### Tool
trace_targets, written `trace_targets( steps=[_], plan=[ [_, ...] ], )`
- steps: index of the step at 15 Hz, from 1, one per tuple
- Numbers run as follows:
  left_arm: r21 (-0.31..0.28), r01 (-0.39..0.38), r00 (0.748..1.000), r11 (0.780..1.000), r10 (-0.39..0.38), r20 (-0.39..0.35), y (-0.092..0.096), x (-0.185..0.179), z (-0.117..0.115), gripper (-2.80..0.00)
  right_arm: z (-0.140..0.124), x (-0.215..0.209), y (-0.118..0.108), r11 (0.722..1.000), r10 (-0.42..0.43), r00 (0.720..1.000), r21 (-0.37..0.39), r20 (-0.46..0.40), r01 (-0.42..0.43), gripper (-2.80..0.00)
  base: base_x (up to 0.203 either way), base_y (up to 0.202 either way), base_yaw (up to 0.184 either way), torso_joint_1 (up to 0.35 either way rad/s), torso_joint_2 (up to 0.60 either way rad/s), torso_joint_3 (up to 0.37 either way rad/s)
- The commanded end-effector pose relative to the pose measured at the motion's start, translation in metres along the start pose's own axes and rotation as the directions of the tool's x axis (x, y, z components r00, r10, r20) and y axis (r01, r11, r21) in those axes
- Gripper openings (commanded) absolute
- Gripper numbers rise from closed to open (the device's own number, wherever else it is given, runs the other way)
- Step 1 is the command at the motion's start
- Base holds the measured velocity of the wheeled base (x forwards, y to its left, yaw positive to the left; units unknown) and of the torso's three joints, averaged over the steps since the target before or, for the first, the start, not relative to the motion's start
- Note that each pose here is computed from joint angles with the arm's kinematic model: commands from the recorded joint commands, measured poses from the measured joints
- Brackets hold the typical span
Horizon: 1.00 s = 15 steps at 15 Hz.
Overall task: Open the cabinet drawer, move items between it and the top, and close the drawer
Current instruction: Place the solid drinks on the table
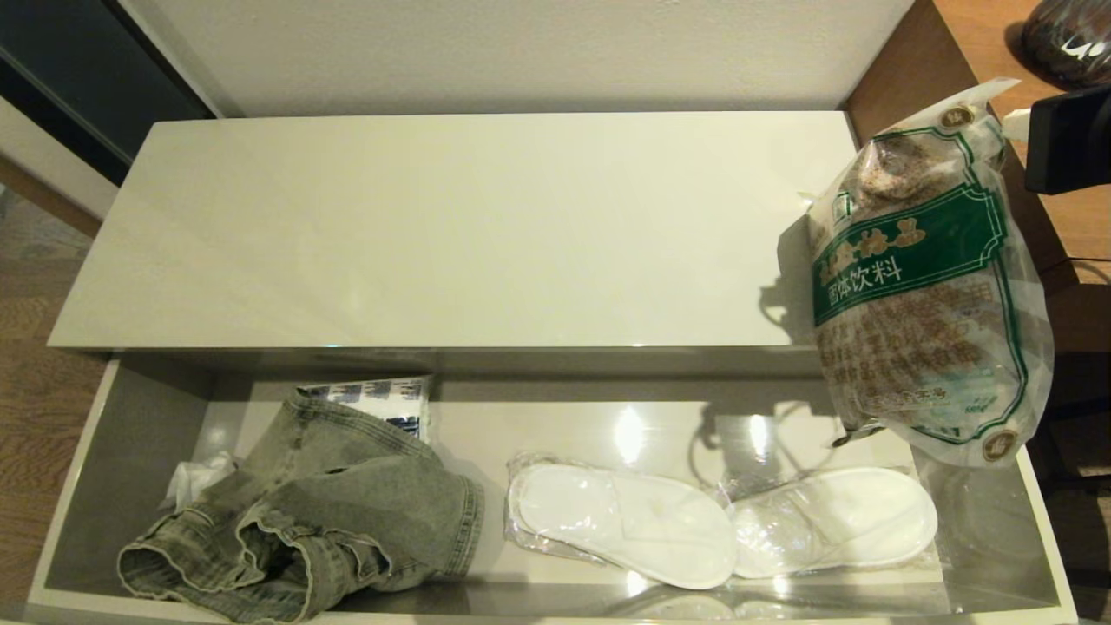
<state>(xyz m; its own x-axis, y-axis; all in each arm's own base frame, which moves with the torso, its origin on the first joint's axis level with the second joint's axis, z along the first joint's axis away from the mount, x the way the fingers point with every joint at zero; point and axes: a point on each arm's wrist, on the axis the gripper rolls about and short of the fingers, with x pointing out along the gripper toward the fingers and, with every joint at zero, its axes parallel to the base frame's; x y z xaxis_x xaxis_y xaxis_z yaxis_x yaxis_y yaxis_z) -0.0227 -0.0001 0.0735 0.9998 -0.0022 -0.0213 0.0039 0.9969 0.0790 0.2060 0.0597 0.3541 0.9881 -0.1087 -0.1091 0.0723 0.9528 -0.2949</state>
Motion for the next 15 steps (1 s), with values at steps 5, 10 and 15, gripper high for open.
trace_targets(
  steps=[5, 10, 15],
  plan=[
    [0.001, -0.001, 1.0, 1.0, 0.001, 0.0, 0.0, 0.0, 0.0, -2.8, -0.024, 0.054, 0.0, 0.999, -0.033, 0.999, 0.007, -0.027, 0.033, -2.8, 0.0, 0.0, 0.0, 0.0, 0.0, 0.0],
    [0.001, -0.002, 1.0, 1.0, 0.002, 0.0, 0.0, 0.0, 0.0, -2.8, -0.031, 0.065, -0.003, 1.0, -0.024, 0.998, 0.006, -0.05, 0.025, -2.8, 0.0, 0.0, 0.0, 0.0, 0.0, 0.0],
    [0.003, 0.001, 1.0, 1.0, -0.001, 0.0, 0.0, 0.0, 0.0, -2.8, -0.031, 0.065, -0.002, 1.0, -0.024, 0.999, 0.011, -0.041, 0.025, -2.8, 0.0, 0.0, 0.0, 0.0, 0.0, 0.0]
  ],
)
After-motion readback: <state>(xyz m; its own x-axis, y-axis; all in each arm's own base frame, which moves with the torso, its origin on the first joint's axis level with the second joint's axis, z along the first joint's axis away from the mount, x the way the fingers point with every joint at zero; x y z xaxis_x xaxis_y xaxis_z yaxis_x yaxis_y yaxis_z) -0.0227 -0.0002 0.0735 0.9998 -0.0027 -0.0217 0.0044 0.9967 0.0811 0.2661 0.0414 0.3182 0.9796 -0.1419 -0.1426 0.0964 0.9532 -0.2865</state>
